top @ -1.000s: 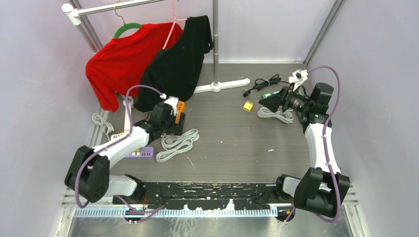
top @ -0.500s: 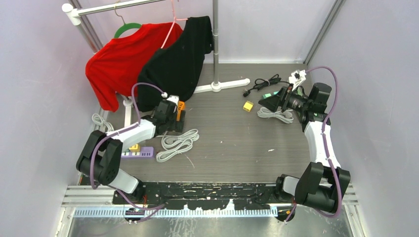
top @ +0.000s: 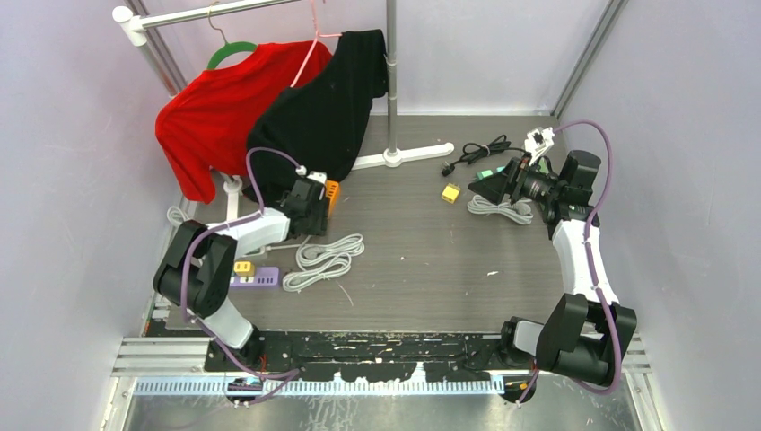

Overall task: Pull the plug off the socket
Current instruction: Move the socket to the center of the board.

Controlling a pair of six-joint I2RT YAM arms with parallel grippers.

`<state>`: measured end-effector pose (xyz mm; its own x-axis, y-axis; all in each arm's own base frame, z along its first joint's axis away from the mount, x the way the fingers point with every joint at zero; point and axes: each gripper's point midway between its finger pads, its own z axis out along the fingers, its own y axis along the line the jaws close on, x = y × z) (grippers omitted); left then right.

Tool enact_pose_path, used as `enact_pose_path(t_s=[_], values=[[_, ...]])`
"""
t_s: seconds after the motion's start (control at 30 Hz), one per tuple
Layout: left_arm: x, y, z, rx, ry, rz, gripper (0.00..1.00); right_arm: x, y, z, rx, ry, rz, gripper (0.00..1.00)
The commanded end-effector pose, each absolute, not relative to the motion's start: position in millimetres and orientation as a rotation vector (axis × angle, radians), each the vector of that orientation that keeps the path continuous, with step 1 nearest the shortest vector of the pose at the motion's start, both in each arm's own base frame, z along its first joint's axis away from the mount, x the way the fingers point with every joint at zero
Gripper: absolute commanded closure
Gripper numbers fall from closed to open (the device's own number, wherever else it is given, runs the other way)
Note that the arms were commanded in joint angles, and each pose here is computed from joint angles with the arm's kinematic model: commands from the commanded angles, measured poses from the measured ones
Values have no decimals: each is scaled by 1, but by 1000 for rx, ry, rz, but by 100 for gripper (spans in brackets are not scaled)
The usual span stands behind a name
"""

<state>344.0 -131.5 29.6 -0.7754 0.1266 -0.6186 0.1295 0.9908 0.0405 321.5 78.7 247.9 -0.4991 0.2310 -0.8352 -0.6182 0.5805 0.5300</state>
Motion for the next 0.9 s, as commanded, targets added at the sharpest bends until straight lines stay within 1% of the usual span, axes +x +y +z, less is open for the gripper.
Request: enact_pose_path(t_s=[0.0,0.1,0.17,0.33,0.5,0.67,0.87], values=[[358,-156,46,212,2416,-137,84,322,82,261,-377,1770,1062,22],[355,-173,53,264,2388,-204,92,323,84,259,-382,1773,1070,22],[351,-192,59,355,2348,-232,95,322,86,258,-386,1775,1074,22],[332,-251,69,627,2236,-327,98,321,87,258,-395,1778,1071,22],[303,-299,68,825,2153,-492,100,320,86,257,-407,1781,1054,22],[272,-334,66,956,2085,-604,100,319,86,258,-413,1780,1049,22],[242,-360,57,1115,2017,-709,100,316,86,253,-448,1791,1030,23]])
